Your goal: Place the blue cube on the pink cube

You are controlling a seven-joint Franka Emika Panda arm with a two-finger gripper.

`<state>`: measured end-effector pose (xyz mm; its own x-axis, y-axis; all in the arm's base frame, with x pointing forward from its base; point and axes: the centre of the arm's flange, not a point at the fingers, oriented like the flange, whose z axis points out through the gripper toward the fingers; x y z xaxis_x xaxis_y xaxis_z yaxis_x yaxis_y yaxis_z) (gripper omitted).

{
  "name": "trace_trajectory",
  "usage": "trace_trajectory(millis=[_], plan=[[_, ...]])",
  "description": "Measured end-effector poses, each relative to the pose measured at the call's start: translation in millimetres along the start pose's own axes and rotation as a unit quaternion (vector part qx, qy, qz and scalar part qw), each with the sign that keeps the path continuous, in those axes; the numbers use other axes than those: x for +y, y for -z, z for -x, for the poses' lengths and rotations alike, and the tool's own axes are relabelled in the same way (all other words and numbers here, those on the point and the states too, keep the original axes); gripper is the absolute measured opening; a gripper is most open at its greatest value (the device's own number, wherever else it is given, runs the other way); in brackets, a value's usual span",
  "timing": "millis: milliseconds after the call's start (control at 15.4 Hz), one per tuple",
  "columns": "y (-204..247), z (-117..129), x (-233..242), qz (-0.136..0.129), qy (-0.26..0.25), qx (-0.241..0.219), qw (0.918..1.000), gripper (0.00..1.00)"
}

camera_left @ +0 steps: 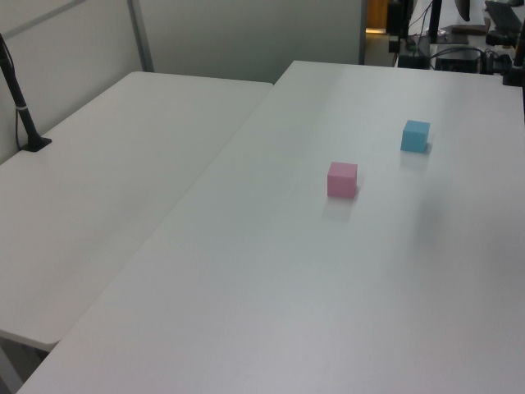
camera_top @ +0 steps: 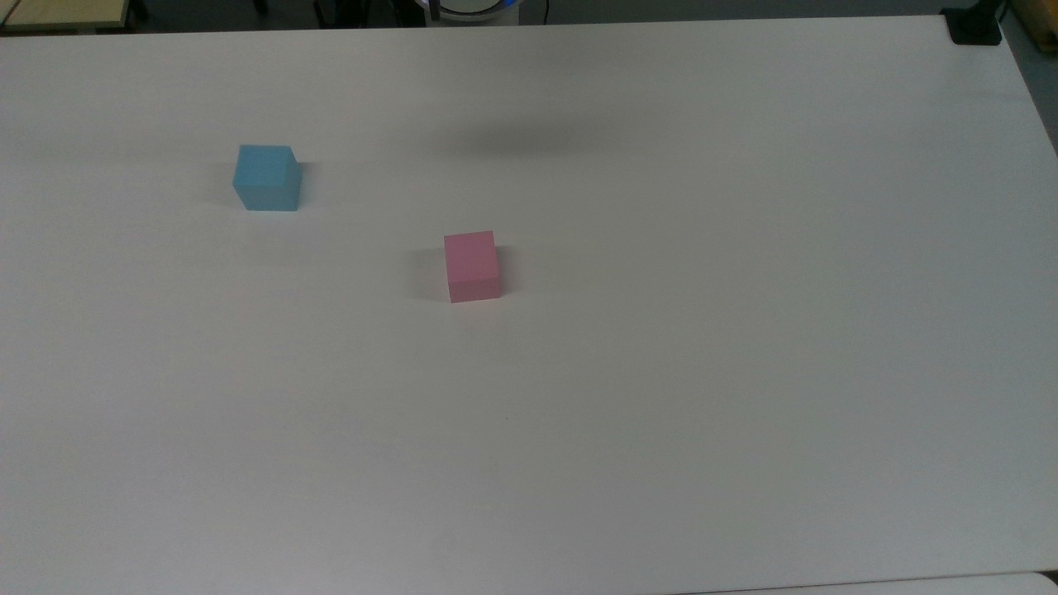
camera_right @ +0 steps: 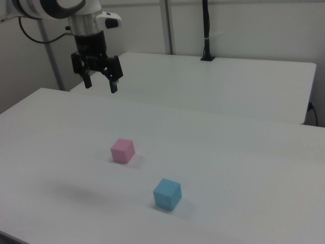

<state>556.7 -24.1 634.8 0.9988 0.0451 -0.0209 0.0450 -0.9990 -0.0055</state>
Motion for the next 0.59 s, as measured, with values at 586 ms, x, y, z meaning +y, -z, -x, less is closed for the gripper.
trace_trajectory(millis=[586], plan=[[1.5,1.8,6.5,0.000,-0.001,0.000,1.0000,1.00]])
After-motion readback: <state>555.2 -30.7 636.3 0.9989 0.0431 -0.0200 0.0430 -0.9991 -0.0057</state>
